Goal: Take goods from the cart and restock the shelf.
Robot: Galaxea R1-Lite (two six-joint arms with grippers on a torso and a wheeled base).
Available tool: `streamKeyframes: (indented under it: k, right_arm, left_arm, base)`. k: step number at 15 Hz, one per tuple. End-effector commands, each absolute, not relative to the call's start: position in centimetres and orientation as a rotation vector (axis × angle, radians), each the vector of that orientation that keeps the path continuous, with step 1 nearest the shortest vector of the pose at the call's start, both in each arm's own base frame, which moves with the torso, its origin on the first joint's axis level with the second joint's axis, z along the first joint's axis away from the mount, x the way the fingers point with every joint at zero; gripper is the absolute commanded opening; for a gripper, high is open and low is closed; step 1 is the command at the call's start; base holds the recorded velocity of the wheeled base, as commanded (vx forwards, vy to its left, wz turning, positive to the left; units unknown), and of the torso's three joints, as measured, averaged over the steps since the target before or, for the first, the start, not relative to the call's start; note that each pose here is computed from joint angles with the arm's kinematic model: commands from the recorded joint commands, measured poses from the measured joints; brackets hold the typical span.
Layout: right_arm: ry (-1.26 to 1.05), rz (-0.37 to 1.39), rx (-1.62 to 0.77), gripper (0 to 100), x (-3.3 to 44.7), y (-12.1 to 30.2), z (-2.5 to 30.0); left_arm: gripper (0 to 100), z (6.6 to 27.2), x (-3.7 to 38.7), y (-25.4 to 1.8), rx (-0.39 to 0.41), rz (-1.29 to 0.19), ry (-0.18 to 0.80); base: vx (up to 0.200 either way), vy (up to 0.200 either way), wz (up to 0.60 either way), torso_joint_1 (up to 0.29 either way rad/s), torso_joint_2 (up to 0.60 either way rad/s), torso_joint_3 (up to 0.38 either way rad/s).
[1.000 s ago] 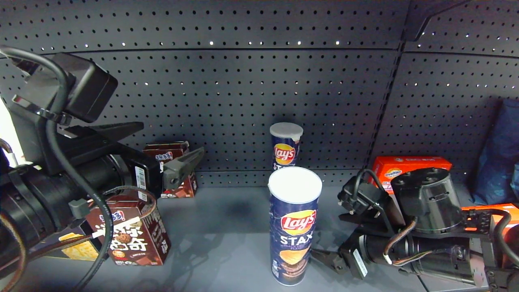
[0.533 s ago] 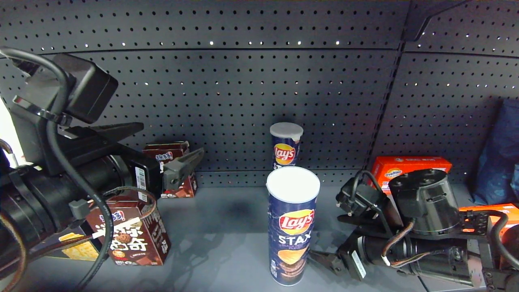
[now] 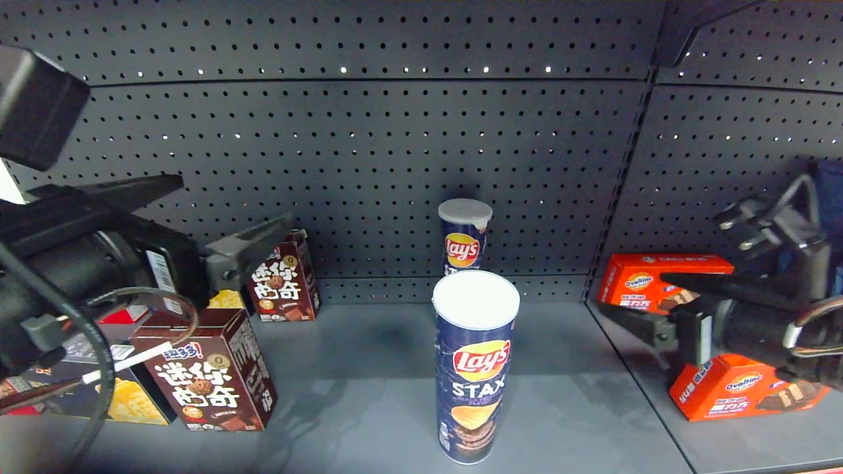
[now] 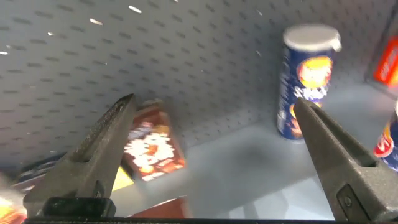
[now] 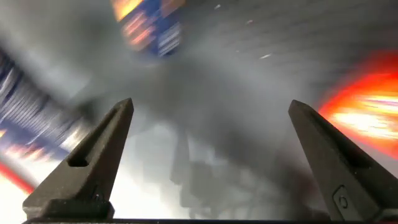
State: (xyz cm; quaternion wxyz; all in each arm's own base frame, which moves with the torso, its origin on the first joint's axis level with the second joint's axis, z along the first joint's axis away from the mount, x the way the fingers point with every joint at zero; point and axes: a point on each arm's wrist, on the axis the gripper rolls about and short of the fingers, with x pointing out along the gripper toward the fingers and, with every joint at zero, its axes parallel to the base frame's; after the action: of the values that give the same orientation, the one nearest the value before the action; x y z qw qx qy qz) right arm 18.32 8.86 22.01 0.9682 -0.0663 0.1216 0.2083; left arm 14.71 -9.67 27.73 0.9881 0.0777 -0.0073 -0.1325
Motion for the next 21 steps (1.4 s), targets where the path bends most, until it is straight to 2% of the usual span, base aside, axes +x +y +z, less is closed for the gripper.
streamKeyframes:
  k: [1,3,4,7,10,11,13,16,19,21]
  right_arm:
    - [0.033,0.199,-0.076,100,12.2,2.9,24.6]
    - [-0.01,0.109,-0.07,100,10.0,1.6,24.2]
    - [-0.04,0.005,-0.067,100,7.3,0.5,22.5]
    - [-0.095,-0.172,-0.073,100,2.2,-0.4,17.5]
    - [-0.122,-0.182,-0.076,100,-1.5,0.0,11.5]
    - [-0.109,-0.192,-0.071,100,-1.9,0.0,9.8]
    - [-0.164,-0.188,-0.072,100,-1.7,0.0,10.3]
    - [-0.048,-0.092,-0.054,100,-1.6,0.2,9.1]
    - [0.085,-0.086,-0.02,100,-1.6,0.2,7.7]
    - [0.085,-0.086,-0.017,100,-1.6,0.2,7.7]
  left_arm:
    - [100,29.1,11.0,-6.8,0.154,-0.206,-0.126]
    - [100,28.6,9.3,-5.5,0.188,-0.165,-0.146]
    - [100,26.7,7.3,-3.9,0.238,-0.084,-0.134]
    - [100,22.9,5.1,-2.1,0.266,0.02,-0.089]
    - [100,19.7,3.9,-1.1,0.313,0.034,-0.056]
    - [100,19.2,3.5,-0.9,0.332,0.033,-0.059]
    - [100,18.9,3.5,-0.8,0.339,0.028,-0.057]
    - [100,18.8,3.4,-0.9,0.342,0.001,-0.06]
    - [100,18.7,3.5,-1.4,0.352,-0.111,-0.067]
    - [100,18.6,3.7,-1.9,0.369,-0.185,-0.068]
  base:
    - [0.0,0.0,0.0,0.0,0.0,0.0]
    - [0.0,0.0,0.0,0.0,0.0,0.0]
    - [0.0,0.0,0.0,0.0,0.0,0.0]
    - [0.0,0.0,0.0,0.0,0.0,0.0]
    - [0.0,0.0,0.0,0.0,0.0,0.0]
    - [0.0,0.0,0.0,0.0,0.0,0.0]
    - [0.0,0.0,0.0,0.0,0.0,0.0]
    - [0.0,0.0,0.0,0.0,0.0,0.0]
    - [0.0,0.0,0.0,0.0,0.0,0.0]
    - [0.0,0.0,0.0,0.0,0.0,0.0]
